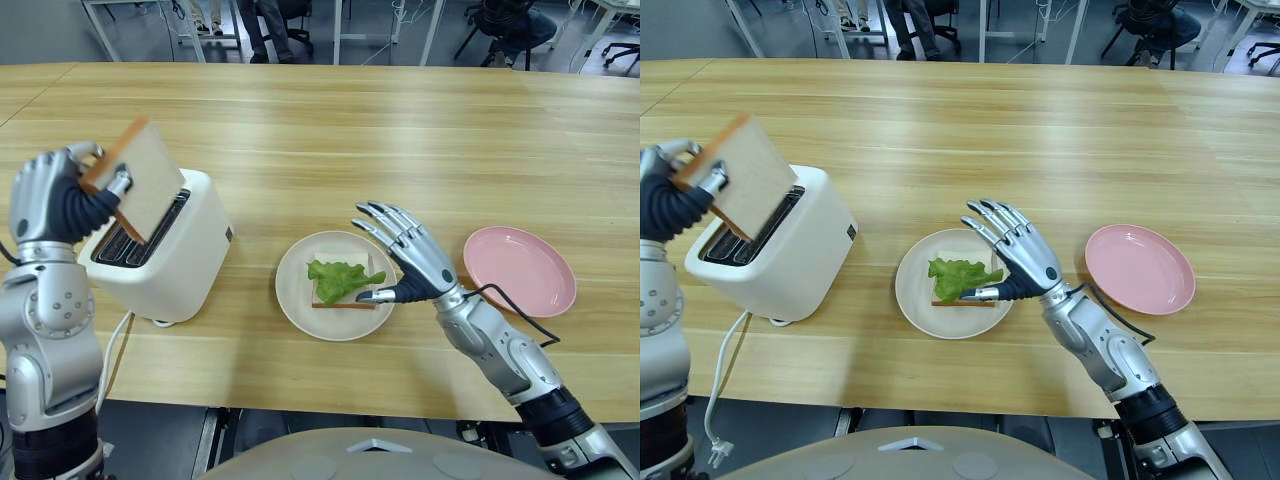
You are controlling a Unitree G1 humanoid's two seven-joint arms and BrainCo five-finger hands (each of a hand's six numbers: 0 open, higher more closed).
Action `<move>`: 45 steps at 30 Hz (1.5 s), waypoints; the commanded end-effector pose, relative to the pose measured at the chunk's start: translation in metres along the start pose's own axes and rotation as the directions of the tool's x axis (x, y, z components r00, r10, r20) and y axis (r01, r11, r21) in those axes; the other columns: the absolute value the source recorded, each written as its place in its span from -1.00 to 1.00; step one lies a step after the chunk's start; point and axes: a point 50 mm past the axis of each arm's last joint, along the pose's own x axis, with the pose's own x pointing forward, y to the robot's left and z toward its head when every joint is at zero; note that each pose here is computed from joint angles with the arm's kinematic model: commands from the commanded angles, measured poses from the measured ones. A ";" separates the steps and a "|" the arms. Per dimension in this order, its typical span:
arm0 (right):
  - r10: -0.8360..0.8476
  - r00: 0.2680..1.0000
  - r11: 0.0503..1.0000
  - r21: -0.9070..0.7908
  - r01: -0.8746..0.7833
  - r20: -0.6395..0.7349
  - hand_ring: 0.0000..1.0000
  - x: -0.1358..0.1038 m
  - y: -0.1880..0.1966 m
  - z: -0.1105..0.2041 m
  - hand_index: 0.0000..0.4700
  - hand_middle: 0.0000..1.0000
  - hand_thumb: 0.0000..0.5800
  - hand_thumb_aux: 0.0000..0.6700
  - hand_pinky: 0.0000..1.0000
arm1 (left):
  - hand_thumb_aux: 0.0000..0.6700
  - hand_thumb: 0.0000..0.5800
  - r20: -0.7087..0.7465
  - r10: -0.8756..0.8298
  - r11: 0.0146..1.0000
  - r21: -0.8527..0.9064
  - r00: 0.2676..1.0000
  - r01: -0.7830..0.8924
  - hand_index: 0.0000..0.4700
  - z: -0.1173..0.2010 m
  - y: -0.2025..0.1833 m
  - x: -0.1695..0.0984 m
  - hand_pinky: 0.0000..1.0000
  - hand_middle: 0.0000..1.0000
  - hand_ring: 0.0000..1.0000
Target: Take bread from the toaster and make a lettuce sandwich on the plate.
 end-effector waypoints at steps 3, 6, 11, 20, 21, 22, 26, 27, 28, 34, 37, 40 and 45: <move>-0.103 0.995 0.994 -0.034 0.103 -0.014 -1.00 -0.009 -0.016 -0.009 -1.00 -1.00 -1.00 -1.00 -1.00 | 1.00 1.00 0.168 0.133 0.990 -0.078 0.977 -0.121 0.96 0.025 0.025 0.007 1.00 1.00 1.00; -0.146 0.989 0.988 -0.044 0.146 0.009 -1.00 -0.015 -0.023 -0.009 -1.00 -1.00 -1.00 -1.00 -1.00 | 1.00 1.00 0.278 0.105 0.983 -0.176 0.955 -0.057 0.96 0.046 0.025 0.011 1.00 1.00 1.00; -0.193 0.972 0.978 -0.054 0.202 0.133 -1.00 -0.023 -0.032 0.006 -1.00 -1.00 -1.00 -1.00 -1.00 | 1.00 1.00 0.486 -0.087 0.896 -0.343 0.870 0.281 0.96 0.088 -0.005 0.016 1.00 1.00 1.00; -0.162 0.944 0.984 -0.024 0.177 0.286 -1.00 -0.031 -0.030 0.031 -1.00 -1.00 -1.00 -1.00 -1.00 | 1.00 1.00 0.693 -0.404 0.539 -0.347 0.597 0.768 0.96 0.118 -0.082 0.016 1.00 1.00 1.00; -0.152 0.942 0.986 -0.026 0.167 0.298 -1.00 -0.032 -0.029 0.033 -1.00 -1.00 -1.00 -1.00 -1.00 | 1.00 1.00 0.704 -0.437 0.497 -0.331 0.561 0.802 0.96 0.120 -0.093 0.016 1.00 1.00 1.00; -0.143 0.941 0.987 -0.024 0.158 0.308 -1.00 -0.033 -0.028 0.035 -1.00 -1.00 -1.00 -1.00 -1.00 | 1.00 1.00 0.720 -0.460 0.456 -0.309 0.519 0.834 0.96 0.122 -0.103 0.014 1.00 1.00 1.00; -0.109 0.939 0.992 -0.020 0.122 0.326 -1.00 -0.037 -0.023 0.039 -1.00 -1.00 -1.00 -1.00 -1.00 | 1.00 1.00 0.728 -0.557 0.361 -0.222 0.401 0.906 0.96 0.129 -0.145 0.009 1.00 1.00 1.00; -0.097 0.939 0.994 -0.016 0.109 0.329 -1.00 -0.038 -0.021 0.040 -1.00 -1.00 -1.00 -1.00 -1.00 | 1.00 1.00 0.726 -0.575 0.339 -0.206 0.376 0.918 0.96 0.130 -0.153 0.008 1.00 1.00 1.00; -0.083 0.941 0.996 -0.013 0.092 0.328 -1.00 -0.038 -0.019 0.040 -1.00 -1.00 -1.00 -1.00 -1.00 | 1.00 1.00 0.726 -0.591 0.316 -0.192 0.351 0.929 0.96 0.131 -0.161 0.006 1.00 1.00 1.00; 0.069 0.955 0.998 -0.013 -0.068 0.289 -1.00 -0.042 0.003 0.036 -1.00 -1.00 -1.00 -1.00 -1.00 | 1.00 1.00 0.720 -0.652 0.152 -0.183 0.237 0.971 0.96 0.131 -0.198 -0.005 1.00 1.00 1.00; 0.173 0.950 0.985 -0.021 -0.174 0.259 -1.00 -0.045 0.016 0.032 -1.00 -1.00 -1.00 -1.00 -1.00 | 1.00 1.00 0.711 -0.674 0.072 -0.210 0.202 0.975 0.96 0.127 -0.212 -0.009 1.00 1.00 1.00; 0.264 0.938 0.964 -0.025 -0.265 0.225 -1.00 -0.048 0.027 0.028 -1.00 -1.00 -1.00 -1.00 -1.00 | 1.00 1.00 0.678 -0.708 0.061 -0.218 0.196 0.974 0.96 0.120 -0.223 -0.008 1.00 1.00 1.00; 0.465 0.873 0.884 -0.027 -0.467 0.146 -1.00 -0.050 0.052 0.018 -1.00 -1.00 -1.00 -1.00 -1.00 | 1.00 1.00 0.625 -0.748 0.082 -0.244 0.221 0.966 0.96 0.109 -0.238 -0.005 1.00 1.00 1.00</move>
